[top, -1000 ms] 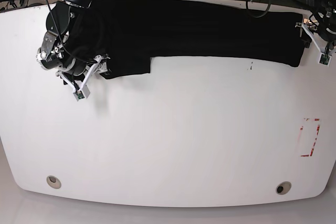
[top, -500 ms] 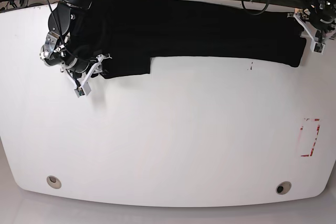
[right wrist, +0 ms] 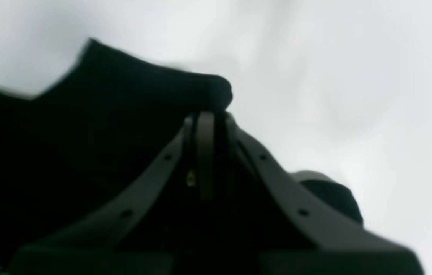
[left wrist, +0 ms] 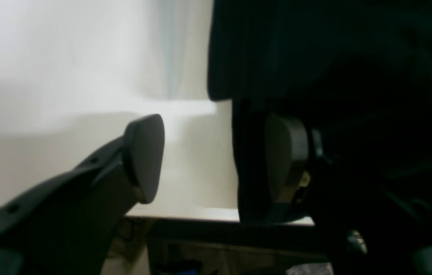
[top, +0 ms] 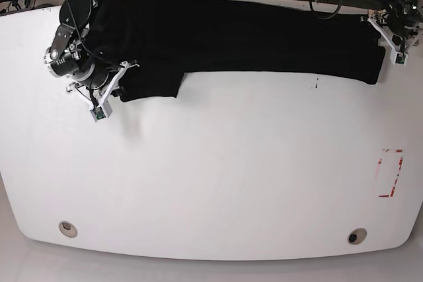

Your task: Fold the T-shirt properly

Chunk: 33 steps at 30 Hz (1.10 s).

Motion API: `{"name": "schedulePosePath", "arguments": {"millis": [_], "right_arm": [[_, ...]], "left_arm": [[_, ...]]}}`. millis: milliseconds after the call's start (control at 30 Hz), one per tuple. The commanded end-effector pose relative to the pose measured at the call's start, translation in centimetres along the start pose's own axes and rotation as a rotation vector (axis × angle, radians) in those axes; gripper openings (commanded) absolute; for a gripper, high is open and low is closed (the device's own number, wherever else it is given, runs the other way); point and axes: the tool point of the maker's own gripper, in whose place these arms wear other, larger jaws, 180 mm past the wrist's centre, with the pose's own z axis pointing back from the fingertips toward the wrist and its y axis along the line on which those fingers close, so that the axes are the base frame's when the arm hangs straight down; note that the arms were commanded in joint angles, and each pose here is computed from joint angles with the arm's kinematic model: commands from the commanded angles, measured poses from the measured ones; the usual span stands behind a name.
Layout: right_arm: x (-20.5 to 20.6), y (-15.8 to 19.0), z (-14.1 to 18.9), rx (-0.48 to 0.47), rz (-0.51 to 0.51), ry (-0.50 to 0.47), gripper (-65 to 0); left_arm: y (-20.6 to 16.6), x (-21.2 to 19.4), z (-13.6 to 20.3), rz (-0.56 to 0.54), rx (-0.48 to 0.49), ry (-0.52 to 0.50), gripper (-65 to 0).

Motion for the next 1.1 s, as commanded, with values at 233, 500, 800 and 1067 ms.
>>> {"name": "schedulePosePath", "arguments": {"millis": [233, 500, 800, 1067], "right_arm": [[-1.4, 2.1, 3.2, 0.087, -0.034, -0.056, -62.8], [-6.1, 2.5, 4.7, 0.124, -0.139, -0.01, -62.8], [-8.0, 1.0, 5.4, 0.079, -0.187, 0.018, -62.3], [-8.4, -0.9, 6.3, 0.04, -0.14, 0.051, -58.3]], "left_arm": [[0.8, -0.1, 0.3, -0.018, 0.023, 0.014, -26.5], [0.7, -0.1, 0.2, -0.025, 0.019, 0.016, -26.5], [0.2, -1.0, -0.7, -0.083, 0.007, 0.079, -26.5], [0.1, -0.6, -1.3, -0.072, -0.009, 0.03, -26.5]]}}
